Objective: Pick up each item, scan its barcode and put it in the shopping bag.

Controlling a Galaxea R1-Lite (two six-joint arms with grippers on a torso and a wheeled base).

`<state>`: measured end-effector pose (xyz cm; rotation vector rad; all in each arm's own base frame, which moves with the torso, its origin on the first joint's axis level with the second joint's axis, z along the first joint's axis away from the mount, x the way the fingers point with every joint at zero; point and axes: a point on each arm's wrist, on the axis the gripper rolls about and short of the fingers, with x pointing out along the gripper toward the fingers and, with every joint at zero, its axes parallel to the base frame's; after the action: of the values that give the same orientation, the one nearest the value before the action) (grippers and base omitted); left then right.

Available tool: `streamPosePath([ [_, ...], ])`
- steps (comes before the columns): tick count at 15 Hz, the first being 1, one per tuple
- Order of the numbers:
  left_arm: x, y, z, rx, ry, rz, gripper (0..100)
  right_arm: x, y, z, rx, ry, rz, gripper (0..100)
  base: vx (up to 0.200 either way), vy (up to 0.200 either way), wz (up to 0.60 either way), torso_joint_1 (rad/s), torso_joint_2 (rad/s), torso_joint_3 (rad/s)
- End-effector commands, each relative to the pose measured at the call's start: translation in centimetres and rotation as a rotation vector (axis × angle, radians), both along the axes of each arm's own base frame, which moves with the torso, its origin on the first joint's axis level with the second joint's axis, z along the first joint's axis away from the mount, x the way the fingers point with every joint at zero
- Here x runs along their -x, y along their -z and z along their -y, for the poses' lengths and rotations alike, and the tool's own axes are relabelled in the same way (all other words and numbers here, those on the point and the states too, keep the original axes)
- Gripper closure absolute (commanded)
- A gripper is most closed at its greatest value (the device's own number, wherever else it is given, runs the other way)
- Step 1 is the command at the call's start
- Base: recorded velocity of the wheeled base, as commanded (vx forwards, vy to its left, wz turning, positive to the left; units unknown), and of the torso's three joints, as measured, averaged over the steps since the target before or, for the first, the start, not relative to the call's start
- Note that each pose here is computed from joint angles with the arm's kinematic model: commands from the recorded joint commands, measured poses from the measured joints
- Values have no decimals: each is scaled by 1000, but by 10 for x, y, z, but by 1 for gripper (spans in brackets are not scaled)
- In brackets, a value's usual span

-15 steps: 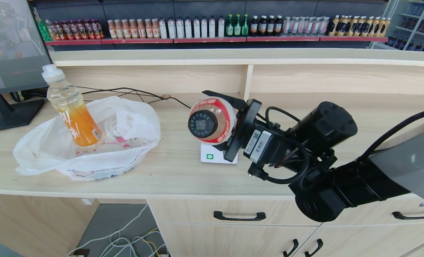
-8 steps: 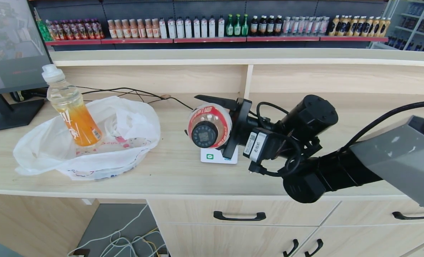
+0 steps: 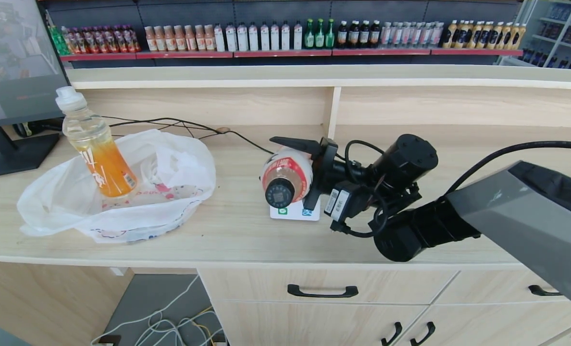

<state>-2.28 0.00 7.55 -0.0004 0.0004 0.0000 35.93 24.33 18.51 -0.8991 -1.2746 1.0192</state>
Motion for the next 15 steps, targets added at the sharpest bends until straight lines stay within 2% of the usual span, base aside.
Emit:
streamPosePath([
  [1,0,0,0,1,0,0,0,-3,3,2,7,4,13,100,0,0,0,0,0,0],
  [6,0,0,0,0,0,0,0,-12,11,12,24,32,33,100,0,0,0,0,0,0],
  [15,0,0,0,1,0,0,0,-17,18,13,33,46,41,100,0,0,0,0,0,0],
])
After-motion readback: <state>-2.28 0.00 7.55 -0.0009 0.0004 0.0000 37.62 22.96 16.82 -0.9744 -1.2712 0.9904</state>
